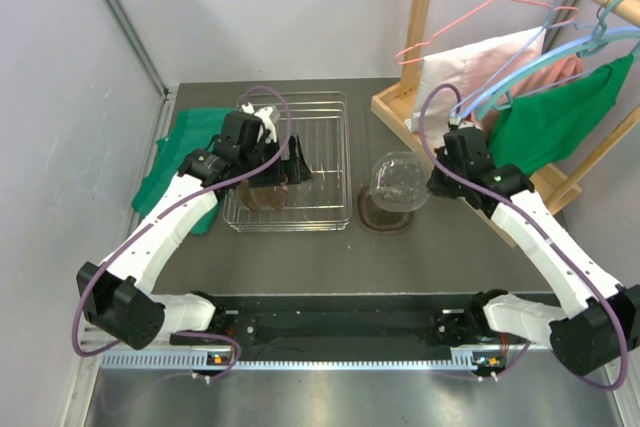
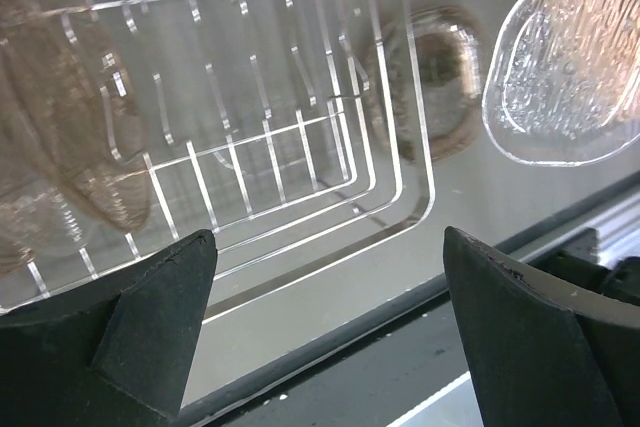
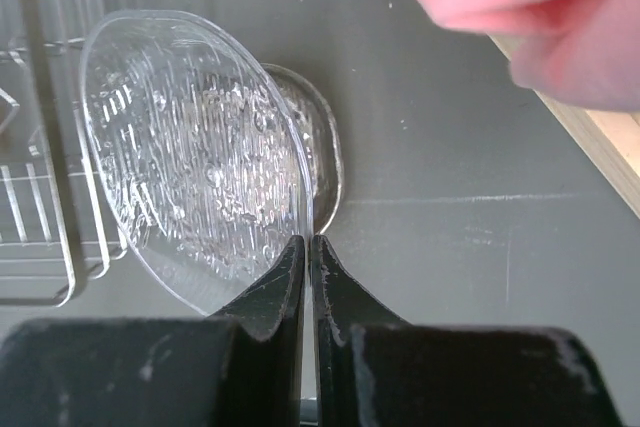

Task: Load the plates into the dish rack
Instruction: Pick up the plate at the center of the board, then insert the plate into the dish rack.

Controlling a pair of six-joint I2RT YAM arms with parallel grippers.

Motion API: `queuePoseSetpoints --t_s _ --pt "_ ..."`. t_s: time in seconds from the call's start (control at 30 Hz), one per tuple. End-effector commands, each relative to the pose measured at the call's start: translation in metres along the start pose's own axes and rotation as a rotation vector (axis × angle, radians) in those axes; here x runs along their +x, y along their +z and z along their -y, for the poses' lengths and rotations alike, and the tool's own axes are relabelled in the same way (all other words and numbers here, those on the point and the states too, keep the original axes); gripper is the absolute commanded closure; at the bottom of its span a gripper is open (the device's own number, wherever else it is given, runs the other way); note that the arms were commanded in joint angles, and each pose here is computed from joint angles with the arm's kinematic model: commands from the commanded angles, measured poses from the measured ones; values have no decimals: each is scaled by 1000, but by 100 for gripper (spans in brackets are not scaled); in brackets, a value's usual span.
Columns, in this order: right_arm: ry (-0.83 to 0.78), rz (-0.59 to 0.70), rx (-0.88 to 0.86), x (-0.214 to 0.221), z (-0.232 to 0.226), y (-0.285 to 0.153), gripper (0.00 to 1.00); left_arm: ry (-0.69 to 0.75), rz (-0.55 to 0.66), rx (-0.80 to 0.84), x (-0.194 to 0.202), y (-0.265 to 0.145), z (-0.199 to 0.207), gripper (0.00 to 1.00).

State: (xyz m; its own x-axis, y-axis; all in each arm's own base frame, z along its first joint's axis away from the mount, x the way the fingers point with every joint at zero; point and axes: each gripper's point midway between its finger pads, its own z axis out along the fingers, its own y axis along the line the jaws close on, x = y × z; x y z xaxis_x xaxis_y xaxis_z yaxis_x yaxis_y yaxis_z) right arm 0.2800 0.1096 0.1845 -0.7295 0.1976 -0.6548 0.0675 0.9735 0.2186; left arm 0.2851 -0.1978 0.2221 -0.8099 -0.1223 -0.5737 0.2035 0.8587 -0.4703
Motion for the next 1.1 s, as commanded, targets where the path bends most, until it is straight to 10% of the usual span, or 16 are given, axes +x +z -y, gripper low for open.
queuePoseSetpoints --t_s 0.0,0.9,1.07 --pt "71 62 -101 -10 -15 -21 100 0 87 118 -27 -7 28 1" --pt "124 0 -521 1 -118 -30 100 -153 39 467 -3 32 101 2" --pt "134 -2 -552 0 -123 -32 100 -160 37 460 0 35 98 15"
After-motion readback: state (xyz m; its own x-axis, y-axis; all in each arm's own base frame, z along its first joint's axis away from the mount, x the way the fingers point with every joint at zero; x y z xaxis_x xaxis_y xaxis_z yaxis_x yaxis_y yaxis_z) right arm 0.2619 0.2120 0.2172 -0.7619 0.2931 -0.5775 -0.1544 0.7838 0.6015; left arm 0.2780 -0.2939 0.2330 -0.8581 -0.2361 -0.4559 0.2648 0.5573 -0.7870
